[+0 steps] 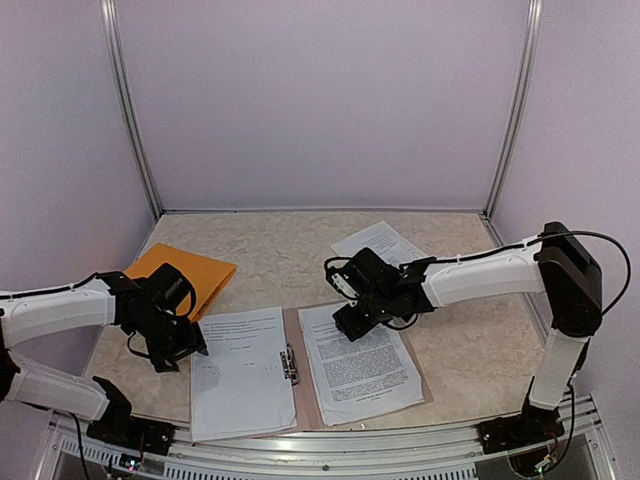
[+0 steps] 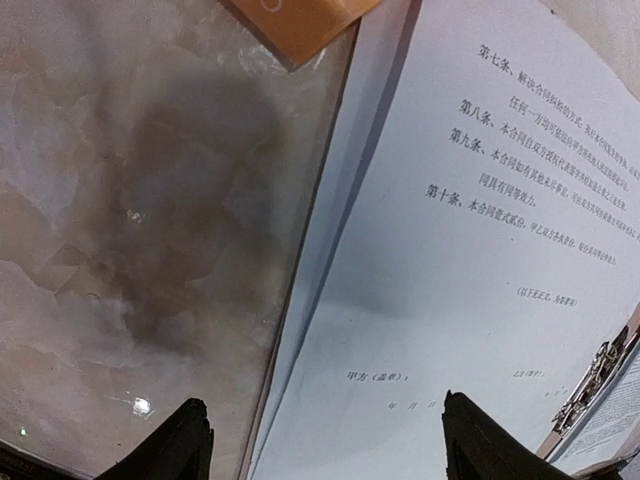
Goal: Put the files into the folder
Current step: Pick up the folder with files from the center of the board.
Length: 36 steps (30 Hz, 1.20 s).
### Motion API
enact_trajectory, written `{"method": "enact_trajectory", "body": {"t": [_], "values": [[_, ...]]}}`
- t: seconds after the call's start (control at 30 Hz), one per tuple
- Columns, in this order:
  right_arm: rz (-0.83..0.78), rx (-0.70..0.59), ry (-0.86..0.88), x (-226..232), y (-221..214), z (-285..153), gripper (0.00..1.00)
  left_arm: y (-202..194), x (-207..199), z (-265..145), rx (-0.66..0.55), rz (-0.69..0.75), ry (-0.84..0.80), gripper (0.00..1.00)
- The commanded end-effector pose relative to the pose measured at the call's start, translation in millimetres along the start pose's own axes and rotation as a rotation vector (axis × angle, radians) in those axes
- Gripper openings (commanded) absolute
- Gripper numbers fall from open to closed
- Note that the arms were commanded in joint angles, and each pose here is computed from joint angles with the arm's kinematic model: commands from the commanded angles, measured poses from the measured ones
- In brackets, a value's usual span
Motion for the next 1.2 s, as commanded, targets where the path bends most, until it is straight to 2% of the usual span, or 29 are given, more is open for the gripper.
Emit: {"method": "enact_trajectory", "body": {"t": [0.0,0.13,0.4,0.63,1.17], "values": [[0.115,0.035,-0.088,-51,-21,-20,0.7,9,-13,2,0.001,0.027,-0.057,0.77],[0.187,0.052,-0.102,-85,-43,-24,0.76,10,-15,10,0.02,0.023,-0.061,0.77],[0.306,0.052,0.002,-113,-67,-17,0.77,9,-20,15,0.025,0.016,-0.094,0.78],[0.379,0.051,0.108,-112,-80,-1,0.75,10,-20,17,0.006,0.027,-0.096,0.78],[0.614,0.01,0.331,-95,-98,15,0.67,-5,-32,53,0.08,0.053,-0.076,0.74]]}}
Point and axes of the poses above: each gripper's point midway between its finger pads, its own z axis out along the fingers, its own x axis along the line the jaws close on, y = z × x, the point moved 6 cm from there along -z, back along the fingers, and after that the axes turned 5 degrees about -z, right-handed, at the moved point
